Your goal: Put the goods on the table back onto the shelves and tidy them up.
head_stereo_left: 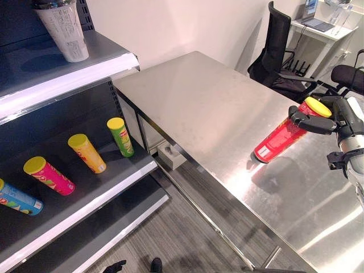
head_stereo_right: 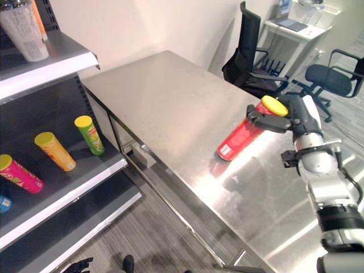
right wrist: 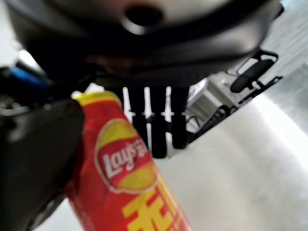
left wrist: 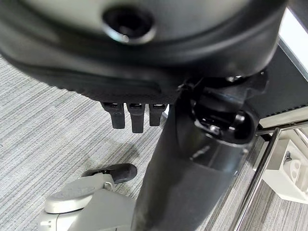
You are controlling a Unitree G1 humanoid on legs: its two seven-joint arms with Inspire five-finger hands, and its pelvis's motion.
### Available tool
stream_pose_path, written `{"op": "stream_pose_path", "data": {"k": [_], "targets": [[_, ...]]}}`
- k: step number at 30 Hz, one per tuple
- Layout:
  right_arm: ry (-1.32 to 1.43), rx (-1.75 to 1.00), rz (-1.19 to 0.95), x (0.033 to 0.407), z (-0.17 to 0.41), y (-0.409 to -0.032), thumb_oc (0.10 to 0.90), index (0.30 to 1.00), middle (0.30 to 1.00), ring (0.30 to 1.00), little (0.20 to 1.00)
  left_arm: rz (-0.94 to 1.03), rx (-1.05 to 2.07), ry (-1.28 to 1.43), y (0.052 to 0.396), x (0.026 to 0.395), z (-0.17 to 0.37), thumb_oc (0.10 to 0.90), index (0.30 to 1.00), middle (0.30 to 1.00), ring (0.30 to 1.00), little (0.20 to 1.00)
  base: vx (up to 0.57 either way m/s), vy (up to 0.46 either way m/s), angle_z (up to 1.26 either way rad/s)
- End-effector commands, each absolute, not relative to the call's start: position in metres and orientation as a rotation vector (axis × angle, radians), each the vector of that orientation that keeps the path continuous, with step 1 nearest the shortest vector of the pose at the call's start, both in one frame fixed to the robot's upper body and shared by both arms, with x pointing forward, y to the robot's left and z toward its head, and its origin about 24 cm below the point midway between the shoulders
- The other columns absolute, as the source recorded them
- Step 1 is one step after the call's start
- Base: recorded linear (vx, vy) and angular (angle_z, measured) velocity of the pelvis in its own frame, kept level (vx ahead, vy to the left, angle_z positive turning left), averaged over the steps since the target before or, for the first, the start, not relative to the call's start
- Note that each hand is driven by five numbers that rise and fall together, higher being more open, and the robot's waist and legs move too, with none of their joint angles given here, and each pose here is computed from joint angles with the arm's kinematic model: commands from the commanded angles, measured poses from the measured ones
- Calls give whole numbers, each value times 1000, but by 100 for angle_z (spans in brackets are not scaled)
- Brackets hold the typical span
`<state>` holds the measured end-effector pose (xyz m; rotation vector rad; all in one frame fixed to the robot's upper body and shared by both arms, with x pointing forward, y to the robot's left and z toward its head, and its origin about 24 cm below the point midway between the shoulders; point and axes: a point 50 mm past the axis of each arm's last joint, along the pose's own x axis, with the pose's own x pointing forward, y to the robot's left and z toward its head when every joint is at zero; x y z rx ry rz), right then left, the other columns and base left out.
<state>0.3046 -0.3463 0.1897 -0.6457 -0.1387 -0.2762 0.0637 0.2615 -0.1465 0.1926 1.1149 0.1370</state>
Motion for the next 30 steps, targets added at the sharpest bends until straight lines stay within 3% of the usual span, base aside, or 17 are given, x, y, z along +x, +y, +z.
{"op": "stream_pose_path", "data": {"k": [1,17,30], "targets": [[-547,-591,-329,296,270,-326,400,300,300,300,300,145,261,1060,275,79,-138,800,900,900,900,900,-48,-70,5],[-942,-435,-103,260,307,-265,400,300,300,300,300,167,229,1060,277,80,-138,800,900,900,900,900,-130,-112,32],[-899,-512,182,250,292,-227,400,300,300,300,300,158,275,1045,281,81,-135,800,900,900,900,900,-147,163,64]]}}
